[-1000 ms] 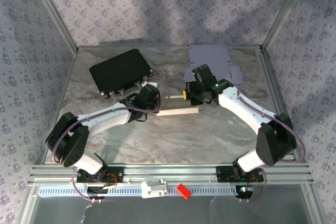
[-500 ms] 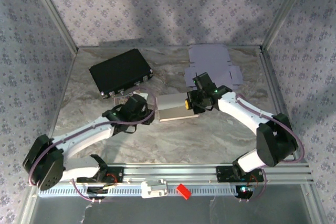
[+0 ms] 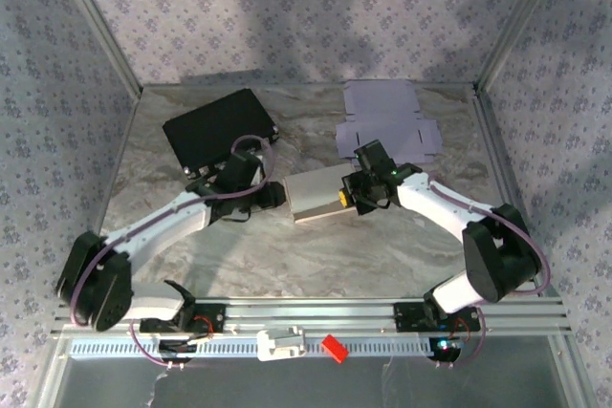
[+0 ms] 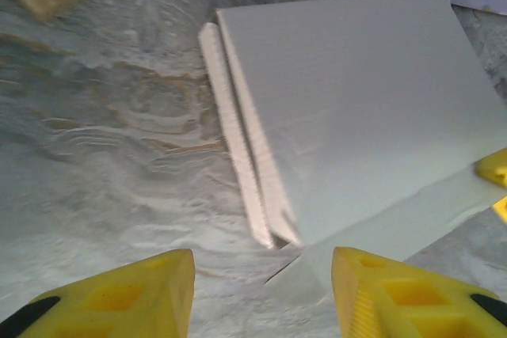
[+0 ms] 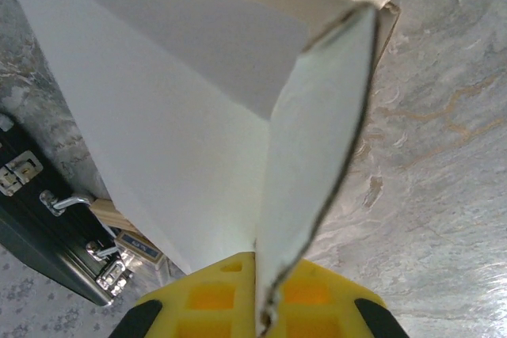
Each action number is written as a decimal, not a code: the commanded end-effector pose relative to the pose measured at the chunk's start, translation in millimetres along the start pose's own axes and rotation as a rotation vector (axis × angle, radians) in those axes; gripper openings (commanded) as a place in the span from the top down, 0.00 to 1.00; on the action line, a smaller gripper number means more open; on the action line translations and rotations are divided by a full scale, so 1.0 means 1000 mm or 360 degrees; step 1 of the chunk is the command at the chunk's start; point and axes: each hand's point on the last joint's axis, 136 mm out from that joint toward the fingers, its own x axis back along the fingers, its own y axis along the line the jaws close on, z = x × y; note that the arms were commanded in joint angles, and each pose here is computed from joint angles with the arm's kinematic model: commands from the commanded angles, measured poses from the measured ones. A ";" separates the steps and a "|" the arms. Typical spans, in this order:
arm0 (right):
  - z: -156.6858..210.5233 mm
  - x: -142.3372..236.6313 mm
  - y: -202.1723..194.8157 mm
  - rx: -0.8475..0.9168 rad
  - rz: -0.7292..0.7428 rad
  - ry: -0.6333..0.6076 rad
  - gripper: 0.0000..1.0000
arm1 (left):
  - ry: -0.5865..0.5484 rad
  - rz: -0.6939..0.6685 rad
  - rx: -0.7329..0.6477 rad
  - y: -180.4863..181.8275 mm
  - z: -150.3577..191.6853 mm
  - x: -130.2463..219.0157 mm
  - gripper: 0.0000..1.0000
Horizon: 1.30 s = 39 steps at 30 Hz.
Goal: Fold the paper box
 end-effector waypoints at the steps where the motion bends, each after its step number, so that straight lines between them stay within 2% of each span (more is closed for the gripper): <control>1: -0.006 -0.008 -0.021 0.0020 0.0104 -0.0018 1.00 | 0.0120 0.0089 0.0112 -0.013 0.001 -0.014 0.50; 4: -0.007 -0.006 -0.022 0.0019 0.0102 -0.0025 1.00 | 0.0154 0.0058 0.0173 -0.008 0.001 -0.027 0.49; 11: -0.006 -0.005 -0.020 0.0020 0.0094 -0.0021 1.00 | 0.0186 0.0150 0.0292 -0.014 0.000 -0.047 0.50; 19: -0.008 -0.009 -0.031 0.0023 0.0157 -0.0008 1.00 | 0.0251 0.0080 0.0277 0.001 0.013 -0.064 0.54; 32: -0.019 -0.015 -0.051 0.0037 0.0262 -0.0013 0.99 | 0.0284 0.0038 0.0237 0.012 0.021 -0.080 0.65; 37: -0.017 -0.017 -0.060 0.0047 0.0328 0.0023 0.96 | 0.0293 0.0057 0.0240 0.011 0.023 -0.086 0.69; 39: -0.019 -0.016 -0.063 0.0067 0.0358 0.0031 0.92 | 0.0305 0.0052 0.0235 0.012 0.024 -0.087 0.72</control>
